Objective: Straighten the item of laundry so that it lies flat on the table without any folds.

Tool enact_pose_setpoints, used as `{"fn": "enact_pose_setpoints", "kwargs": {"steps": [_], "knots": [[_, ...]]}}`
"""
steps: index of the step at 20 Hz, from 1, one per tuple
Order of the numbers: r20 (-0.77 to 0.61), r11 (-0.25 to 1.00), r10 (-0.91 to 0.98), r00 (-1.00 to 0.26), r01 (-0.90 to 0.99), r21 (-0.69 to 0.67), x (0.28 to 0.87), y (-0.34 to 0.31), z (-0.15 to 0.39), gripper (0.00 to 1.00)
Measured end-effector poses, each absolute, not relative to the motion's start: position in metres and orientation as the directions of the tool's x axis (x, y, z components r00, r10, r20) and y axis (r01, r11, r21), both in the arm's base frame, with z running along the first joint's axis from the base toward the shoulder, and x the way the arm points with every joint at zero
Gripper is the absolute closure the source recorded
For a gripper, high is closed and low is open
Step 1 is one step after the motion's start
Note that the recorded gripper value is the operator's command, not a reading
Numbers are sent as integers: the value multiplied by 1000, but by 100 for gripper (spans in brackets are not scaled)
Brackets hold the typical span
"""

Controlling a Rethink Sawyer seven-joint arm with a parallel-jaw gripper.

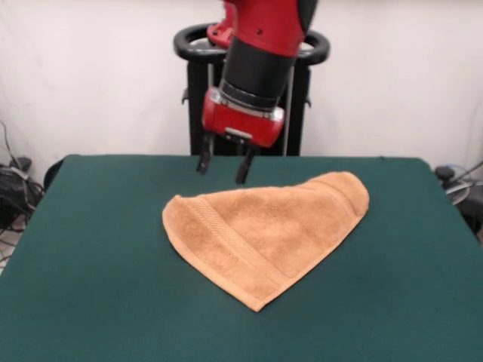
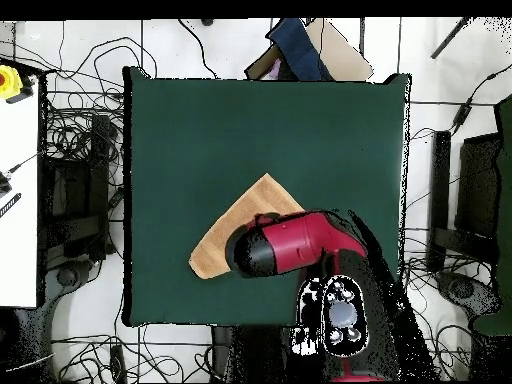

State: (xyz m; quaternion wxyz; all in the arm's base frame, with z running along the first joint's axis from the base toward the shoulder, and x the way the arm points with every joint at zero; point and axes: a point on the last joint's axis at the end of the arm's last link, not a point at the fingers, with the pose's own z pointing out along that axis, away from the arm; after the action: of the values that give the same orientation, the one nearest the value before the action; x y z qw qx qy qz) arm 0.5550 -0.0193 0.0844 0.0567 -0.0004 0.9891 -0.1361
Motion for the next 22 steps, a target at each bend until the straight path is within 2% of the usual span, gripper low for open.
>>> {"fn": "enact_pose_setpoints", "kwargs": {"steps": [14,22], "knots": [[-212,978,-139,-967,-101,-182,597,50,-13,0],[-240,962,-214,-947,-161,-222,607,62,-63,0]]}}
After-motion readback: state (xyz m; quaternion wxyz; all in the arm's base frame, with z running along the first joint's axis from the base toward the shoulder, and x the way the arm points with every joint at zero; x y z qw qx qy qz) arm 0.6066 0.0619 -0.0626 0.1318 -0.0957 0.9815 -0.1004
